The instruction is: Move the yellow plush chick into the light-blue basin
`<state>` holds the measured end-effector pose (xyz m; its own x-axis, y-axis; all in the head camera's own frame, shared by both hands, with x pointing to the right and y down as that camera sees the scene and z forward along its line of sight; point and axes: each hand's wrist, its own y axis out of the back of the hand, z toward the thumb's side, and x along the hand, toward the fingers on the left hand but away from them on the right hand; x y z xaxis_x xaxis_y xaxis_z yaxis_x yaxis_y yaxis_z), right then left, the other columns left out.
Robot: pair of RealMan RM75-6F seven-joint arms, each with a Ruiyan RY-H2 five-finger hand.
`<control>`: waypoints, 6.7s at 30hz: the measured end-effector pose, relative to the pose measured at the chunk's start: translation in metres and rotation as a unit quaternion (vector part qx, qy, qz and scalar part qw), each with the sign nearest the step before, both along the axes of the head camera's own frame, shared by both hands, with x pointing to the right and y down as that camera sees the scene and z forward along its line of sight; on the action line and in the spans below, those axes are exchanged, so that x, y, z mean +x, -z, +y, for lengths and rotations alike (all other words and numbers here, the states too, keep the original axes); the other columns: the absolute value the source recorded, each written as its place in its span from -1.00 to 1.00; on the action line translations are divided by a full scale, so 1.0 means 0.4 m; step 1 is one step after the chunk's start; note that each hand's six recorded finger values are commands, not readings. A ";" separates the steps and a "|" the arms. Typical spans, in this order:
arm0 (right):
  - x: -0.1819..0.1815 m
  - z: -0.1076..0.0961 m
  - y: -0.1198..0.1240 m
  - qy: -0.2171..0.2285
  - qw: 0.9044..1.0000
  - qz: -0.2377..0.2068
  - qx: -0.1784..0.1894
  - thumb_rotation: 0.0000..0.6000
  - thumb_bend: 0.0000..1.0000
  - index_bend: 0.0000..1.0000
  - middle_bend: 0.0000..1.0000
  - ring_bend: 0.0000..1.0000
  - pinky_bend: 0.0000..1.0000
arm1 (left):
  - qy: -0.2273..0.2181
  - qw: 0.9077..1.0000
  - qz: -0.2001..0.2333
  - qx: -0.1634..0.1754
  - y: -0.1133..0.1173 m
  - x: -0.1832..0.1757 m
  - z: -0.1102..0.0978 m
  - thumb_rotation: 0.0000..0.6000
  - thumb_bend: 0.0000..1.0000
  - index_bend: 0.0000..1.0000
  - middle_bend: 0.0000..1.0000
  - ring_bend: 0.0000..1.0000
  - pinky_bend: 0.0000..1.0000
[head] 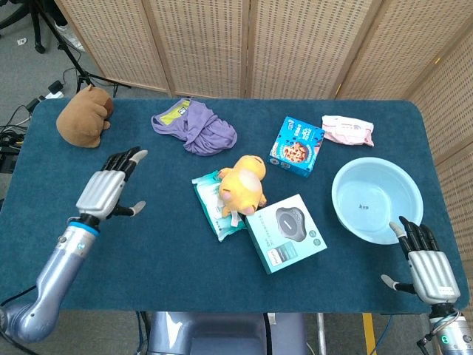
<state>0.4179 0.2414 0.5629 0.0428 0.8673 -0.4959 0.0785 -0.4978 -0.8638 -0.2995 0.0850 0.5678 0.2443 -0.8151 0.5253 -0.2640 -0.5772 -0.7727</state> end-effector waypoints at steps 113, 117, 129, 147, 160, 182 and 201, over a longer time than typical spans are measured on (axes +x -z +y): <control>-0.855 -0.487 -0.343 0.165 0.951 -0.197 -0.173 1.00 -0.82 -0.41 -0.74 -0.93 -0.83 | 0.083 0.982 -0.098 -0.139 -0.205 -0.413 0.333 1.00 -0.38 -1.00 -1.00 -1.00 -1.00; -0.860 -0.502 -0.330 0.157 0.955 -0.207 -0.142 1.00 -0.70 0.06 -0.29 -0.51 -0.36 | 0.084 0.982 -0.097 -0.138 -0.203 -0.413 0.332 1.00 -0.37 -1.00 -1.00 -1.00 -1.00; -0.865 -0.522 -0.305 0.153 0.961 -0.212 -0.086 1.00 -0.58 0.41 0.07 -0.11 -0.03 | 0.085 0.982 -0.096 -0.139 -0.203 -0.411 0.333 1.00 -0.37 -1.00 -1.00 -1.00 -1.00; -0.870 -0.612 -0.170 0.149 0.961 -0.233 -0.006 1.00 -0.58 0.42 0.08 -0.10 -0.03 | 0.087 0.982 -0.097 -0.137 -0.198 -0.411 0.331 1.00 -0.36 -1.00 -1.00 -1.00 -1.00; -0.757 -0.708 -0.030 0.119 0.968 -0.210 0.070 1.00 -0.58 0.42 0.08 -0.10 -0.03 | 0.082 0.983 -0.094 -0.133 -0.191 -0.402 0.333 1.00 -0.35 -1.00 -1.00 -1.00 -1.00; -0.242 -0.593 0.011 -0.026 0.988 -0.128 0.086 1.00 -0.58 0.42 0.08 -0.10 -0.03 | 0.047 0.987 -0.099 -0.119 -0.172 -0.356 0.352 1.00 -0.35 -1.00 -1.00 -1.00 -1.00; -0.005 -0.483 -0.016 -0.097 0.987 -0.104 0.075 1.00 -0.59 0.42 0.07 -0.10 -0.03 | 0.030 0.989 -0.100 -0.105 -0.157 -0.326 0.365 1.00 -0.36 -1.00 -1.00 -1.00 -1.00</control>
